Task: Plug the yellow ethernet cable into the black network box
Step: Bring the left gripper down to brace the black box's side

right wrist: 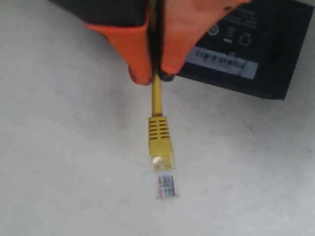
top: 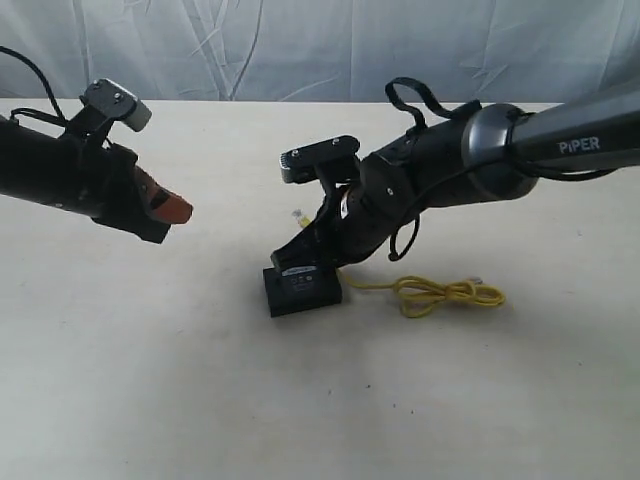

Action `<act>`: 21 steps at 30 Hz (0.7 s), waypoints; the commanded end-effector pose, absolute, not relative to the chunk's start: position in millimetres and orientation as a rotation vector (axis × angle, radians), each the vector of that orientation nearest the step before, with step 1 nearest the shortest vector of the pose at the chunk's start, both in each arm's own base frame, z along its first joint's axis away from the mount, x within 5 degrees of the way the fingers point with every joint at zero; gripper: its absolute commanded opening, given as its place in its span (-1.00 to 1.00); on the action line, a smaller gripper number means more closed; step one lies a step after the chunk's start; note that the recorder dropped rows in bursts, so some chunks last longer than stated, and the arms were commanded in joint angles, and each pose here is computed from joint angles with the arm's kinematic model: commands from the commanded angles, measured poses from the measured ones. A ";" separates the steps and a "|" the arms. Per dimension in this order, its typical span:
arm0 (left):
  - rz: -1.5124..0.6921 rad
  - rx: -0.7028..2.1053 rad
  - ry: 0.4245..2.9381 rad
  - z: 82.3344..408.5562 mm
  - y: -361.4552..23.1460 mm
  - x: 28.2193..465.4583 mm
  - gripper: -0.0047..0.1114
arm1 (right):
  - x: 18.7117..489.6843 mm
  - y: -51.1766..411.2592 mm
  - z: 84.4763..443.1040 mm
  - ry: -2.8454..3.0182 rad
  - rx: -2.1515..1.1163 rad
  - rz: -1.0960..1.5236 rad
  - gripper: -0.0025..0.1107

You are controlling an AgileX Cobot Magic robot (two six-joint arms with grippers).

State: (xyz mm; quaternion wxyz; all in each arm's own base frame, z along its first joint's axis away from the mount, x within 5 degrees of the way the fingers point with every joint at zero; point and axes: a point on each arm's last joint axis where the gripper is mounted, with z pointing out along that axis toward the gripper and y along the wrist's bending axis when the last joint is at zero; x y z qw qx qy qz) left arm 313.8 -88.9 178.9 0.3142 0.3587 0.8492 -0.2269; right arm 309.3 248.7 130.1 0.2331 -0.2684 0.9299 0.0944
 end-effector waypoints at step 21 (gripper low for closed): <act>-0.887 1.203 2.063 140.9 -163.5 384.5 -0.92 | 204.1 227.9 159.4 2.557 -1.176 0.204 -0.97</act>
